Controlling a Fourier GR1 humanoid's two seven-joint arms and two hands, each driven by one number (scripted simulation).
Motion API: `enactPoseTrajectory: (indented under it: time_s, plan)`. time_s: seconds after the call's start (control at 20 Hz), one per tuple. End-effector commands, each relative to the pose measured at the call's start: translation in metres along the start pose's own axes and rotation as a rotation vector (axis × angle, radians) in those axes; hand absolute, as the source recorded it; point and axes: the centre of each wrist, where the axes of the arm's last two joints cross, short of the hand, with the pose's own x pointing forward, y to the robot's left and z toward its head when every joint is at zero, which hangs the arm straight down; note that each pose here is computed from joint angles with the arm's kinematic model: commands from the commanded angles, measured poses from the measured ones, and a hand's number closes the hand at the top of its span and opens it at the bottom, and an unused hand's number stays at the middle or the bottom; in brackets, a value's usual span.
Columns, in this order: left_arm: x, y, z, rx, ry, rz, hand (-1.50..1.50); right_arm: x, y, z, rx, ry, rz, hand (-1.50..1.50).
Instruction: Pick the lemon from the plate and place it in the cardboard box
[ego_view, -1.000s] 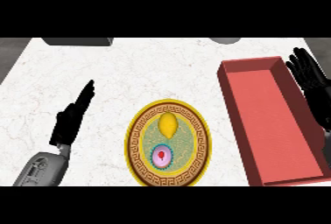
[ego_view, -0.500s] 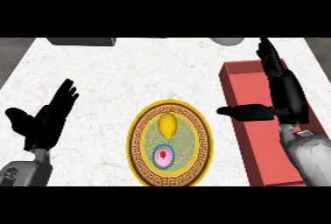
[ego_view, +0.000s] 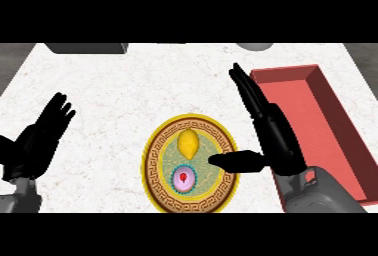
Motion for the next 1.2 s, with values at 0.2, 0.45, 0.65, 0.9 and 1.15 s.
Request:
enactPoseTrajectory:
  time_s: [0.2, 0.45, 0.65, 0.9, 1.15]
  plan:
    - [-0.008, 0.003, 0.007, 0.005, 0.021, 0.007, 0.0, 0.025, 0.0, -0.018, 0.327, 0.252, 0.507, -1.5]
    - [0.013, -0.008, 0.002, -0.02, 0.007, 0.006, 0.0, 0.079, 0.032, -0.038, 0.479, 0.376, 0.629, -1.5]
    - [0.015, -0.013, 0.01, -0.034, -0.025, 0.016, 0.0, 0.108, 0.059, -0.065, 0.562, 0.485, 0.638, -1.5]
    - [0.016, 0.005, 0.01, -0.001, 0.014, 0.017, 0.0, 0.102, 0.075, -0.067, 0.622, 0.596, 0.582, -1.5]
    - [0.012, 0.009, 0.011, -0.012, -0.002, 0.001, 0.0, 0.09, 0.087, -0.088, 0.65, 0.649, 0.61, -1.5]
